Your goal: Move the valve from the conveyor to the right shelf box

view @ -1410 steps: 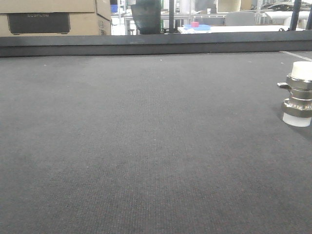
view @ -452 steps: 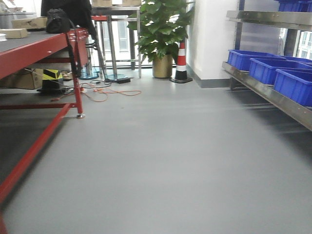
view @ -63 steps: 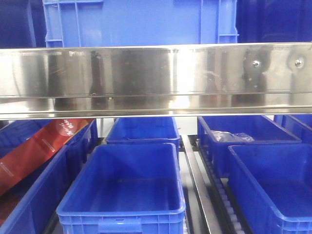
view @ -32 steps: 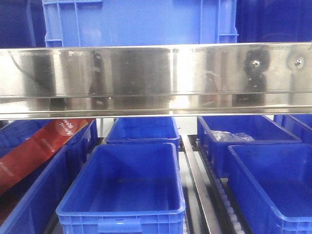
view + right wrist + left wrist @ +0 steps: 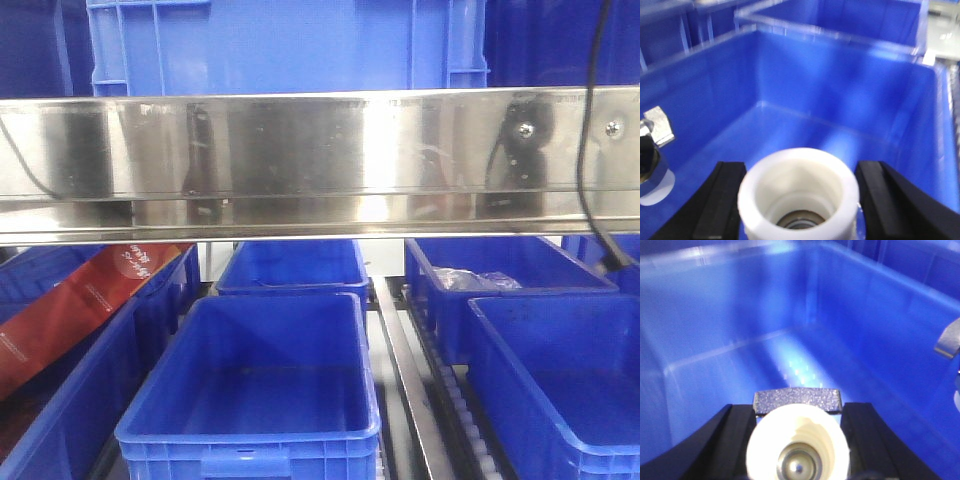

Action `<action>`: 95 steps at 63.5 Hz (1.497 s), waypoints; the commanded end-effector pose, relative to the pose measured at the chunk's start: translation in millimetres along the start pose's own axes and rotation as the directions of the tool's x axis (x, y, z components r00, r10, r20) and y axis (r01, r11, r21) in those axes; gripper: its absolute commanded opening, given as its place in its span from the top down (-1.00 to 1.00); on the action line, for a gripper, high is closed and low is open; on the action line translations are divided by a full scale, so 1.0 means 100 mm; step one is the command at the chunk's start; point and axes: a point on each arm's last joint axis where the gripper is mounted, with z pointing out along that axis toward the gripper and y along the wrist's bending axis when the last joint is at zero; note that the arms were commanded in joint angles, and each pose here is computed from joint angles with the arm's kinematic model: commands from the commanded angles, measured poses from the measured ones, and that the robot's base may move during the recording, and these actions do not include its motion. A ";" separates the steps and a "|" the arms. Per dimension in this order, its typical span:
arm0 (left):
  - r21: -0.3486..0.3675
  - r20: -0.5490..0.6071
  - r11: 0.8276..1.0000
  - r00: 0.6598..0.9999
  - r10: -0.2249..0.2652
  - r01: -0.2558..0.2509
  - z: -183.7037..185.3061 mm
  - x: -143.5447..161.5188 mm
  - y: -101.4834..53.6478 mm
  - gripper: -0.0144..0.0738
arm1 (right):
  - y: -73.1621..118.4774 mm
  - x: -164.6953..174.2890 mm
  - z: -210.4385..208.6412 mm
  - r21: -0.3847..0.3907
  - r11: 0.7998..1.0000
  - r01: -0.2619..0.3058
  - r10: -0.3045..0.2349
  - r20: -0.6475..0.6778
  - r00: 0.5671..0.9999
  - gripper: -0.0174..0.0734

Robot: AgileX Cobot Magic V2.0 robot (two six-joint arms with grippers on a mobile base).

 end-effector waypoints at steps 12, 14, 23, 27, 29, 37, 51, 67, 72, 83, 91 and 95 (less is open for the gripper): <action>0.007 0.072 1.000 0.997 -0.011 0.011 -0.09 -0.12 -0.04 -0.69 | 0.01 -0.19 -0.17 0.003 1.000 0.006 -0.007 0.084 0.996 -0.60; 0.007 0.074 1.000 0.997 -0.011 0.011 -0.10 -0.13 -0.04 -0.63 | 0.01 -0.20 -0.20 0.003 1.000 0.007 -0.007 0.090 0.996 -0.63; 0.010 0.099 1.000 0.995 -0.005 0.004 -0.29 -0.22 -0.07 -0.45 | 0.03 -0.31 -0.40 0.002 1.000 0.009 -0.009 0.119 0.993 -0.57; 0.013 0.113 1.000 0.994 -0.001 -0.001 -0.44 -0.28 -0.09 -0.43 | 0.03 -0.38 -0.54 0.003 1.000 0.010 -0.011 0.140 0.990 -0.48; 0.010 0.122 1.000 0.993 0.006 -0.008 -0.55 -0.32 -0.09 -0.42 | 0.03 -0.43 -0.63 0.002 1.000 0.012 -0.012 0.154 0.988 -0.41; 0.006 0.136 1.000 0.990 0.022 -0.023 -1.00 -0.43 -0.12 -0.28 | 0.04 -0.58 -1.02 0.013 1.000 0.024 -0.026 0.205 0.978 0.19; -0.063 0.161 0.998 0.987 0.027 -0.017 -1.82 -0.52 0.03 0.63 | -0.09 -0.75 -1.67 0.061 0.998 0.012 -0.028 0.271 0.962 0.96; -0.177 0.092 0.983 0.995 -0.029 0.045 -2.35 -0.22 0.26 0.93 | -0.37 -0.45 -2.02 0.165 0.986 -0.032 0.000 0.191 0.981 0.96; -0.193 0.083 0.979 0.996 -0.045 0.060 -2.43 -0.04 0.26 0.93 | -0.37 -0.23 -2.05 0.174 0.984 -0.040 0.010 0.164 0.986 0.96; -0.226 0.086 0.971 0.994 -0.065 0.083 -2.51 0.58 0.17 0.93 | -0.34 0.37 -2.11 0.186 0.981 -0.051 0.023 0.149 0.989 0.96; -0.272 0.240 0.957 0.970 -0.036 0.103 -2.67 1.05 0.08 0.93 | -0.30 0.84 -2.19 0.197 0.979 -0.057 0.025 0.160 0.987 0.96; -0.290 0.278 0.950 0.960 -0.030 0.114 -2.67 1.35 0.06 0.93 | -0.28 1.07 -2.25 0.202 0.978 -0.059 0.024 0.173 0.985 0.96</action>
